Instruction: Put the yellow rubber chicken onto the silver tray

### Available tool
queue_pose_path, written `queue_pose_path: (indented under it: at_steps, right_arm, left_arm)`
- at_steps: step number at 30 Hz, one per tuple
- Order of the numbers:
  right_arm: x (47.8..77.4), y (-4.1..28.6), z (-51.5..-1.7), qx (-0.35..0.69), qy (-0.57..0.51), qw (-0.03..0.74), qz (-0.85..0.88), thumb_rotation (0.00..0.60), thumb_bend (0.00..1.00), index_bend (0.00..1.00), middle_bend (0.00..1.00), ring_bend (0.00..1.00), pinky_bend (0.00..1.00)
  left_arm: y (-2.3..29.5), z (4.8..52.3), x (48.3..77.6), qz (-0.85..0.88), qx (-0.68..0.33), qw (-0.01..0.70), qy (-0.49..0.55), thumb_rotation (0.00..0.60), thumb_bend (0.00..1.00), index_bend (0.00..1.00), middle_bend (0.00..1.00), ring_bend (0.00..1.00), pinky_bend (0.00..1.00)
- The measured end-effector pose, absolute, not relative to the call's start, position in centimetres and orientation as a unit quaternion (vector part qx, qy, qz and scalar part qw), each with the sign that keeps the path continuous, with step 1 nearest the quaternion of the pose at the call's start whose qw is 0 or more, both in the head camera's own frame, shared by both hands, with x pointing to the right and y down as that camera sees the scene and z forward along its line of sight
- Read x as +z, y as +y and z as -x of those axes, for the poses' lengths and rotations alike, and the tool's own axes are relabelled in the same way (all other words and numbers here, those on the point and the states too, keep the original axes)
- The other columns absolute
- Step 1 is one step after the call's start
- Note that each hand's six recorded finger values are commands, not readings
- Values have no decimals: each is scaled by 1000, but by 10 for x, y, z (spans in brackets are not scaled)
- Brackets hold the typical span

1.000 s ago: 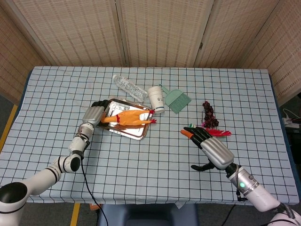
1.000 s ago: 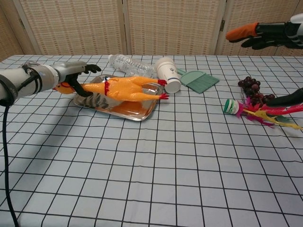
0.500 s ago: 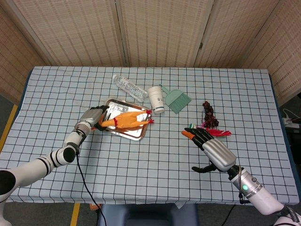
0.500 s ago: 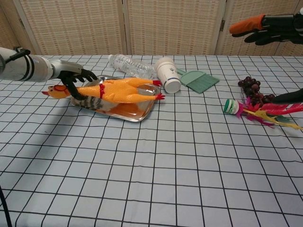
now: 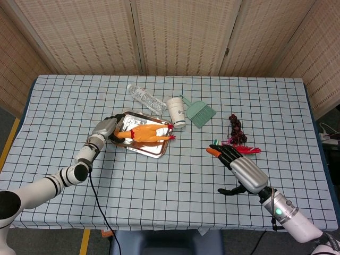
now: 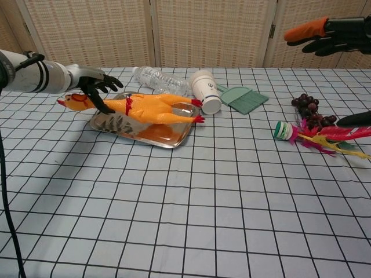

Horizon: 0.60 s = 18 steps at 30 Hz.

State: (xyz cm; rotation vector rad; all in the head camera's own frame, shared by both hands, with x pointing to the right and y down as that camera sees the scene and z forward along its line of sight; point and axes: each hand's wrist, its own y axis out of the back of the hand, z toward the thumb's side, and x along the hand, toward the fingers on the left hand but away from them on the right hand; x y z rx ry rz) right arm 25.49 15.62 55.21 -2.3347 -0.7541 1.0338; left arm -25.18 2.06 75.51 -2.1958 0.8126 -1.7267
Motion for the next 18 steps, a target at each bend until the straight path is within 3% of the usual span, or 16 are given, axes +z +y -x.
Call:
queue_pose_path:
  at_steps: [5,13,18]
  right_arm:
    - [553,156,-255,378,-274,236,852,600,106,0,0,0,0]
    - [552,160,-252,374,-271,234,855,600,107,0,0,0,0]
    - [549,162,-254,375,-273,237,854,600,106,0,0,0,0]
  left_arm:
    - [19,259,754,744,-596,137,268,600,302,0,0,0,0]
    - [44,259,757,767,-608,78,188,600,310,0,0,0,0]
    - [41,255,740,776,-586,66,222,600,314,0,0,0,0]
